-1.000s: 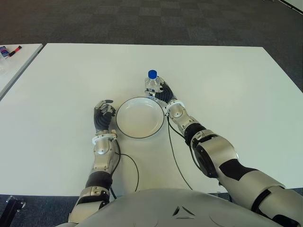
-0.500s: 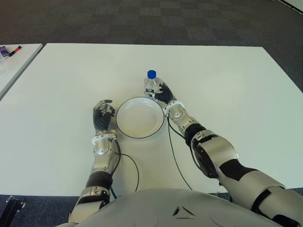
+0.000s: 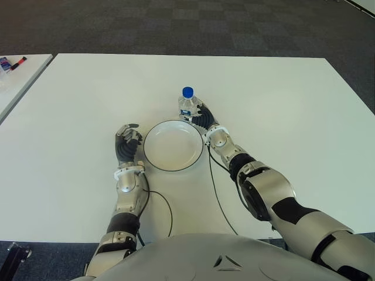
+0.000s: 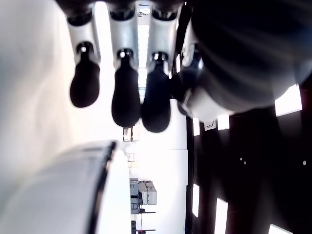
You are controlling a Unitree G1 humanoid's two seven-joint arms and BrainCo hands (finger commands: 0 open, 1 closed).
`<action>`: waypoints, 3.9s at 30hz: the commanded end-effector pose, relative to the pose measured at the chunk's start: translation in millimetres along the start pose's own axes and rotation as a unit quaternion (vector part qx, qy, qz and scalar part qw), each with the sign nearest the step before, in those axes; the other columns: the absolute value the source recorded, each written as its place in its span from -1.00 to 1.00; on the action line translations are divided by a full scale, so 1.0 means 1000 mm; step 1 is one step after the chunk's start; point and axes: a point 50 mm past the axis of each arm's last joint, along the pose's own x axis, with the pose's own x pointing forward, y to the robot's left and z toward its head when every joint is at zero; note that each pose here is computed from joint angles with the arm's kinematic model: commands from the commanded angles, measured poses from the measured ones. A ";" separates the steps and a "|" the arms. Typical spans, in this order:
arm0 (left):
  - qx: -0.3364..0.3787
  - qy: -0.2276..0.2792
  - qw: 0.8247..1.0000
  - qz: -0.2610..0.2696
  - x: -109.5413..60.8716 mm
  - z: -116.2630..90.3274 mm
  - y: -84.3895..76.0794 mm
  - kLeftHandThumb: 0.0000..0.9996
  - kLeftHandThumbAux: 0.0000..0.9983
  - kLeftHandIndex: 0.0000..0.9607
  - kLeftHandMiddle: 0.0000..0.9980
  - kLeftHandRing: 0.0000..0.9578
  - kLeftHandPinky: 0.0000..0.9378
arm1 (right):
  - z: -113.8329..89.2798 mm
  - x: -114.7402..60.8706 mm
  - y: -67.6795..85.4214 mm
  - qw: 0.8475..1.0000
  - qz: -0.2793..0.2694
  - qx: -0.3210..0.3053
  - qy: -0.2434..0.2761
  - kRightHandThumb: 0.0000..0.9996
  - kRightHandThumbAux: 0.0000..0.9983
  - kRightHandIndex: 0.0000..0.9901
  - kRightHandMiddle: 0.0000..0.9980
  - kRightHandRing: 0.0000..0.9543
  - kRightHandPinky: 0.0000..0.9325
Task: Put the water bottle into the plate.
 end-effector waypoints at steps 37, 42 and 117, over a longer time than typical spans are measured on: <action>0.014 0.023 1.000 0.013 -0.009 -0.009 0.002 0.39 0.43 -0.09 0.43 0.45 0.46 | -0.015 -0.007 -0.003 0.996 -0.069 0.030 0.042 0.64 0.37 -0.27 0.00 -0.05 0.02; 0.016 0.027 0.999 0.014 -0.009 -0.009 0.002 0.39 0.43 -0.09 0.42 0.44 0.44 | -0.017 -0.007 -0.003 0.996 -0.071 0.032 0.046 0.66 0.37 -0.23 -0.02 -0.01 0.03; 0.021 0.023 0.999 0.019 -0.011 -0.009 0.006 0.39 0.44 -0.09 0.42 0.44 0.44 | -0.019 -0.010 0.007 0.999 -0.003 0.024 0.043 0.31 0.23 -0.60 -0.53 -0.50 -0.47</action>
